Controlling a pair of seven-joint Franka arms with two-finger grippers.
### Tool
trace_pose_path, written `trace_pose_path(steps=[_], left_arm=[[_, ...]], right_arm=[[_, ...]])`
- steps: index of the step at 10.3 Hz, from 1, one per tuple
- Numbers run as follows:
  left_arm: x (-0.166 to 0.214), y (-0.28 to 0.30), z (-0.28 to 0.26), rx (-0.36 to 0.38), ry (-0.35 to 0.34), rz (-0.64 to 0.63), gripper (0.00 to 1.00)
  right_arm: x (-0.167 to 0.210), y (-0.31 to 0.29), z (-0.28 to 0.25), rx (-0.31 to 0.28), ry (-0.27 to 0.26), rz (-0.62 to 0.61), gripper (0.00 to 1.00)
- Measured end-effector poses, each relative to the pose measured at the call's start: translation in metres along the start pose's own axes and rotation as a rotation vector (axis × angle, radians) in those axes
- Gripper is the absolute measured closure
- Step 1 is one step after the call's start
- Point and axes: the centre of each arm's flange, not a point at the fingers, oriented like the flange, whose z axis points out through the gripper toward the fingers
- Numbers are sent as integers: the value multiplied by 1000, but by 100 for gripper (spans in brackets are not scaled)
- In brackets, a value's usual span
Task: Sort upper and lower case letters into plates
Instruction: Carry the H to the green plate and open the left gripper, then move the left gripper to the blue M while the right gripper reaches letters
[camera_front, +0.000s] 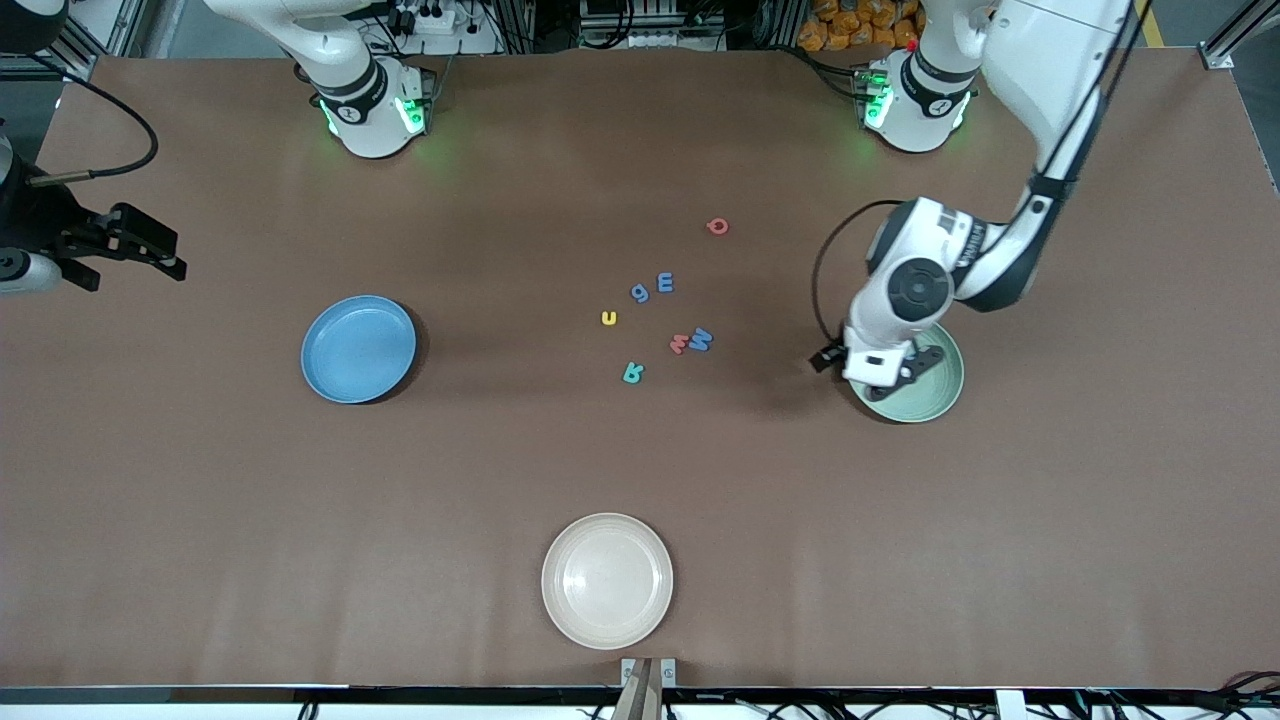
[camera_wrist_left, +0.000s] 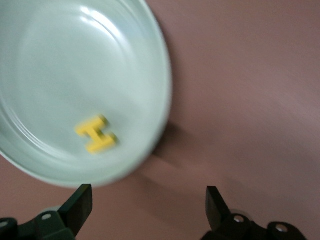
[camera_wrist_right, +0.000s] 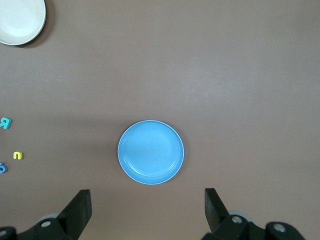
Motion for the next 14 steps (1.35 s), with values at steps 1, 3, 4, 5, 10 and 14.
trace_pose_path(steps=[1,3,4,5,10,14], left_arm=[[-14,13,-4,-19,-13,-4,0],[-37,40,-13,-64,-43,-85,0],[-54,62,-19,-83,-47,-144,0],[-75,84,-20,-92,-49,-179,0],[-156,152,23,-67,-76,-194,0],[-153,156,22,-70,-79,-340,0]], right_arm=[[-1,1,0,0,-3,3,0],[-2,3,-1,1,-8,5,0],[-2,3,1,1,-12,5,0],[-2,2,4,2,-16,5,0],[10,-48,25,0,-28,30,0],[36,-131,78,-4,-25,130,0]])
